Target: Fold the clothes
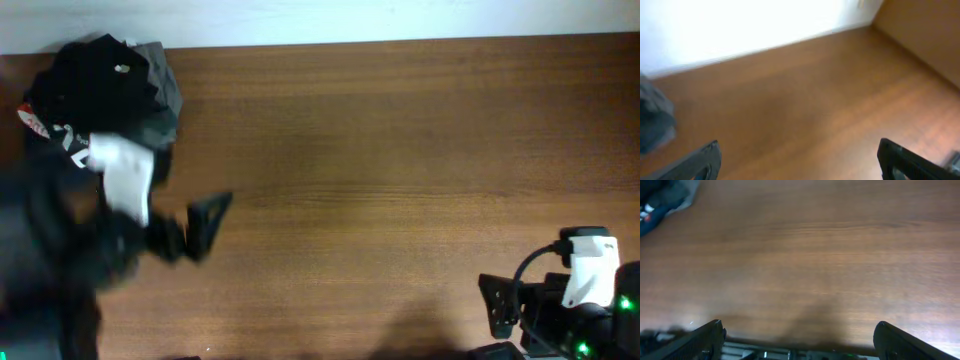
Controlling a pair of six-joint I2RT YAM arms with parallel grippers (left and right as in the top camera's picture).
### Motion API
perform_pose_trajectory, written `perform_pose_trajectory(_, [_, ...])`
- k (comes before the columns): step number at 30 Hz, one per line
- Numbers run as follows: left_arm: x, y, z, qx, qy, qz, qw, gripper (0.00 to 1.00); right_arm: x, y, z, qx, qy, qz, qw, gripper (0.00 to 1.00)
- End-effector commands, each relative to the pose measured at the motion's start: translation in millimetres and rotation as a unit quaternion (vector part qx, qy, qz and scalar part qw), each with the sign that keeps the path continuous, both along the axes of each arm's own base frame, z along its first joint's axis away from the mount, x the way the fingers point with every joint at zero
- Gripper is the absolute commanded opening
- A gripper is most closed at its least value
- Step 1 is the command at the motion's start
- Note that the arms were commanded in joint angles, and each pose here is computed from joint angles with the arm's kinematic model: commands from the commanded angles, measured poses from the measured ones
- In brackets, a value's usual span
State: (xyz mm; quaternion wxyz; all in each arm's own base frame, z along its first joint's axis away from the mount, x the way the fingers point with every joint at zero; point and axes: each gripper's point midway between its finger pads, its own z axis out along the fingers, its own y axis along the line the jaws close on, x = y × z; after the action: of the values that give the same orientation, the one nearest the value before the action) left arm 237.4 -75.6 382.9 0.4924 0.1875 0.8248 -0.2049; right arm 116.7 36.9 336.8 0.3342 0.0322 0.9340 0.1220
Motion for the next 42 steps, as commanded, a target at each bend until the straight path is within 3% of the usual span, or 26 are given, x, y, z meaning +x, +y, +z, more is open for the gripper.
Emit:
perform_pose_trajectory(1, [-41,7,-10,-0.018,-0.055,0.063,0.996,0.99,10,-10,8,-0.01,-0.026,-0.036,0.999,0.99])
perform_pose_trajectory(6, [-64,13,-34,-0.03,-0.092,0.1,0.99,0.99,15,-16,11,-0.021,-0.039,-0.047,0.998,0.99])
perform_pose_trajectory(14, [-56,14,-74,-0.031,-0.042,0.103,0.993,0.99,16,-19,10,-0.028,-0.038,-0.056,0.997,0.99])
perform_pose_trajectory(42, [-57,14,-77,-0.031,-0.036,0.103,0.994,0.99,17,-21,8,-0.034,-0.036,-0.061,0.997,0.99])
